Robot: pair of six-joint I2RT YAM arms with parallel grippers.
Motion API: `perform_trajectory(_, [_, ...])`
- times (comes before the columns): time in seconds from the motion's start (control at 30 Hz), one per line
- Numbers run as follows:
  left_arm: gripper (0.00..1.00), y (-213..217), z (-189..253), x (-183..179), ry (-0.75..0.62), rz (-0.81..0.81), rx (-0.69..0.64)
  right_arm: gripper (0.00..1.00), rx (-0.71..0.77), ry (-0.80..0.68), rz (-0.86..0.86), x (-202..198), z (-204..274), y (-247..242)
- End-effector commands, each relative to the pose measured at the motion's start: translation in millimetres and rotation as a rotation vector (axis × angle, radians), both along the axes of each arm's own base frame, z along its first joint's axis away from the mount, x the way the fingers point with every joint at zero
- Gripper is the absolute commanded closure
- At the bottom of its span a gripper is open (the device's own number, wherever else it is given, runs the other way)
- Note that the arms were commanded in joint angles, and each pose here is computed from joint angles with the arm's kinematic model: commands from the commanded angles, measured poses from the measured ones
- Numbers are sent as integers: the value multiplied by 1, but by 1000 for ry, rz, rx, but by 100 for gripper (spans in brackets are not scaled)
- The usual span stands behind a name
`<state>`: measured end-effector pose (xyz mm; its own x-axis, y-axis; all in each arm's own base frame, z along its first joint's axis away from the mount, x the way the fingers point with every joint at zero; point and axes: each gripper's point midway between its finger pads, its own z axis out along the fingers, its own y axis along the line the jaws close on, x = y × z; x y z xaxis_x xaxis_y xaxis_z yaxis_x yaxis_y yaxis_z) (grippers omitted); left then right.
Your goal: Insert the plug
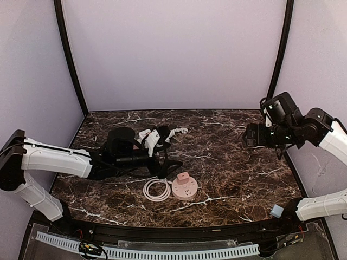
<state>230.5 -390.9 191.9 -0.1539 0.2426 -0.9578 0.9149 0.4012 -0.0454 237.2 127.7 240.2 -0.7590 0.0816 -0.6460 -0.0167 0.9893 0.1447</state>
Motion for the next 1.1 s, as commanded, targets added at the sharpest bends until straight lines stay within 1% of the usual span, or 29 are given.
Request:
perform_trajectory(0.0, [1, 56, 36, 48, -95, 387, 96, 1, 152, -346, -20, 50, 63, 16])
perform_trajectory(0.07, [1, 83, 50, 64, -140, 533, 134, 1, 148, -435, -24, 63, 70, 13])
perform_trajectory(0.2, [1, 134, 65, 84, -164, 713, 173, 1, 158, -623, -101, 77, 88, -1])
perform_trajectory(0.27, [1, 164, 68, 92, -161, 801, 188, 1, 180, -698, -105, 79, 93, -2])
perform_trajectory(0.37, [1, 210, 74, 100, -169, 935, 207, 1, 187, -762, -58, 78, 102, 4])
perform_trajectory(0.5, [1, 262, 67, 102, -164, 1090, 234, 1, 143, -776, -74, 79, 101, -2])
perform_trajectory(0.6, [1, 282, 66, 102, -143, 1142, 207, 1, 139, -776, -73, 78, 96, -3])
perform_trajectory(0.67, [1, 286, 65, 101, -131, 1153, 191, 1, 139, -777, -72, 77, 93, -3])
perform_trajectory(1.07, [1, 288, 62, 99, -123, 1157, 191, 1, 117, -768, -59, 78, 85, -2])
